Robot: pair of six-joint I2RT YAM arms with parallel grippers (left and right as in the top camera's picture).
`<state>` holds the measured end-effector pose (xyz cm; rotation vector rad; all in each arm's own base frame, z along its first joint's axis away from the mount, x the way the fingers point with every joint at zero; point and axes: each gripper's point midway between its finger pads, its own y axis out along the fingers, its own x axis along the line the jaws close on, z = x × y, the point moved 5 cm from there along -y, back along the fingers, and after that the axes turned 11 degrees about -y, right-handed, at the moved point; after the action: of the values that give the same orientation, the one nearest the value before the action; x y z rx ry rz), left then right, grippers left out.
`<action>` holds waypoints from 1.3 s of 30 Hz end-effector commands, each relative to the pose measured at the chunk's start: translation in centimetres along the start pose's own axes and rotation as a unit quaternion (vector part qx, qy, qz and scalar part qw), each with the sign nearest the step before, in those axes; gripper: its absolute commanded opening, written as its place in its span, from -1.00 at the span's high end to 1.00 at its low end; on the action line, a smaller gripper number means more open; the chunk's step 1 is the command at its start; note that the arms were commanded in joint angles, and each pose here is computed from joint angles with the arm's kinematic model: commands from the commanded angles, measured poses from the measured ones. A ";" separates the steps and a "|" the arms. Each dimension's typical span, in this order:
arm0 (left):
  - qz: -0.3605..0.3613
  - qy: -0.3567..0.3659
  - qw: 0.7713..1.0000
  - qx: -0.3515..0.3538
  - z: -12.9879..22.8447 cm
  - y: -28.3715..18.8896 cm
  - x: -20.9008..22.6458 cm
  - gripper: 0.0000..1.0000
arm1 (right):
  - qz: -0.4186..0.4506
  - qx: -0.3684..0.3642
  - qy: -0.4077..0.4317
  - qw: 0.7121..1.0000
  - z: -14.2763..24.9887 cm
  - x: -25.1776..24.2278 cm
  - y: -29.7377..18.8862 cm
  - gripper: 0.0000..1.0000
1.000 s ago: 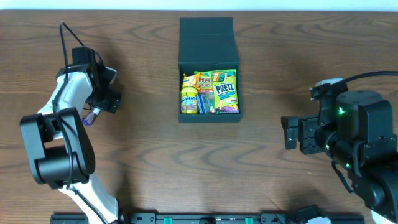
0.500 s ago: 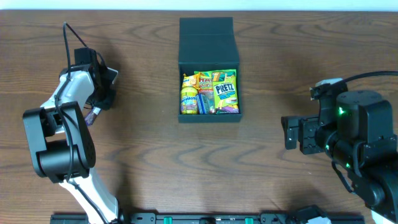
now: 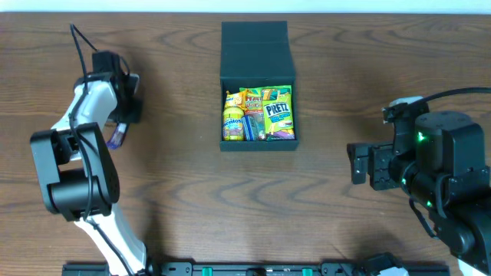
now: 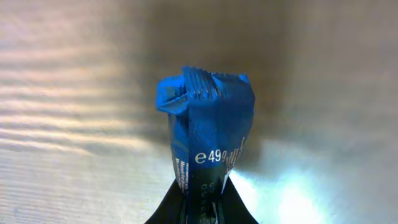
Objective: Pack container
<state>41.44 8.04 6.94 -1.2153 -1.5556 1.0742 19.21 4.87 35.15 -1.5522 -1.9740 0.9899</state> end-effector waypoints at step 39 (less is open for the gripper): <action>0.296 -0.187 0.935 0.049 0.7 -11.3 -31.9 0.89 | 0.005 0.000 -0.004 1.000 0.1 -0.2 -0.1 -0.98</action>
<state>42.85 -24.61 13.60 -1.5253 -1.4365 1.8032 19.20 4.87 35.14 -1.5516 -1.9739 0.9901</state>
